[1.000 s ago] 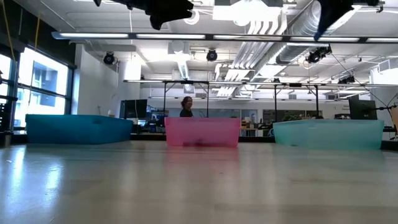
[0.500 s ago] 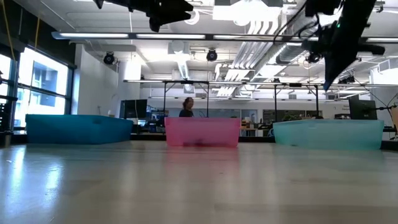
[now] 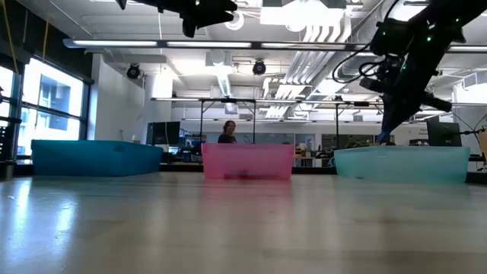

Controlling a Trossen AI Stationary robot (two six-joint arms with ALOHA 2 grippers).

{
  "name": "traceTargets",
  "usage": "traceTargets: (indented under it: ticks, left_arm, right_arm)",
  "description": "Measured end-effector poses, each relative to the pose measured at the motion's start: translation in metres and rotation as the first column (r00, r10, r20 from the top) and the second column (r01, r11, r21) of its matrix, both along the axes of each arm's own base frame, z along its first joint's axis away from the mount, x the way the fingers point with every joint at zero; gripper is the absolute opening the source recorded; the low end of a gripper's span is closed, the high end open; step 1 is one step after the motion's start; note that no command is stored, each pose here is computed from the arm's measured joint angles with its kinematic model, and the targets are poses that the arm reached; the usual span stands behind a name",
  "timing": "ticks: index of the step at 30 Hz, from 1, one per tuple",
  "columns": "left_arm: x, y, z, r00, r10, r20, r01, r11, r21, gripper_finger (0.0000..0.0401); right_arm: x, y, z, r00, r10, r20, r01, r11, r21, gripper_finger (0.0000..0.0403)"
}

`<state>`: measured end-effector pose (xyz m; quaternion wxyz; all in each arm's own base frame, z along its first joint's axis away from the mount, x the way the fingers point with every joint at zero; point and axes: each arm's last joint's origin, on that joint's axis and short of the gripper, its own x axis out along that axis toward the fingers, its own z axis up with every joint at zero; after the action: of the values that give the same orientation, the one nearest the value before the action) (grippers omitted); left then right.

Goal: Sort crayons/erasers/pens/pencils in bins
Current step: Put the blue eraser into the green bin, then return to Home Position

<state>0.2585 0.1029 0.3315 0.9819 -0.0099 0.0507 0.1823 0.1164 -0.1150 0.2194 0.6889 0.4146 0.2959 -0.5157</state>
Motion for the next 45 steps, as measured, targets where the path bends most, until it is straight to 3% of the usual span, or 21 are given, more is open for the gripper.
traceTargets:
  ticks: [11,17,25,31,37,45]
  left_arm:
    - [-0.001,-0.001,0.002,1.000,0.003,0.027,-0.002,0.999,-0.041,0.0154]
    - [-0.020,-0.008,0.019,0.997,0.003,0.074,-0.001,0.999,-0.033,0.0154]
    - [-0.061,-0.026,0.032,1.000,-0.002,0.003,0.002,0.998,-0.060,0.0154]
    - [-0.072,-0.037,0.032,0.999,-0.032,-0.040,0.029,0.997,-0.069,0.0154]
    - [-0.075,-0.046,0.026,0.996,-0.053,-0.070,0.049,0.997,-0.063,0.0154]
    - [-0.094,-0.058,-0.011,1.000,-0.023,-0.007,0.022,0.992,-0.125,0.0154]
  right_arm:
    - [-0.001,-0.009,-0.022,1.000,0.006,0.015,-0.007,0.996,0.094,0.0006]
    - [0.002,-0.011,-0.027,1.000,0.010,0.007,-0.011,0.992,0.128,0.0024]
    - [0.008,-0.018,-0.031,1.000,-0.009,0.023,0.006,0.992,0.125,0.0088]
    - [0.009,-0.019,-0.030,0.999,-0.010,0.042,0.005,0.993,0.118,0.0142]
    - [0.014,-0.019,-0.016,0.998,0.015,0.068,-0.022,0.994,0.104,0.0160]
    - [0.032,-0.011,0.027,0.983,0.115,0.141,-0.109,0.993,-0.052,0.0160]
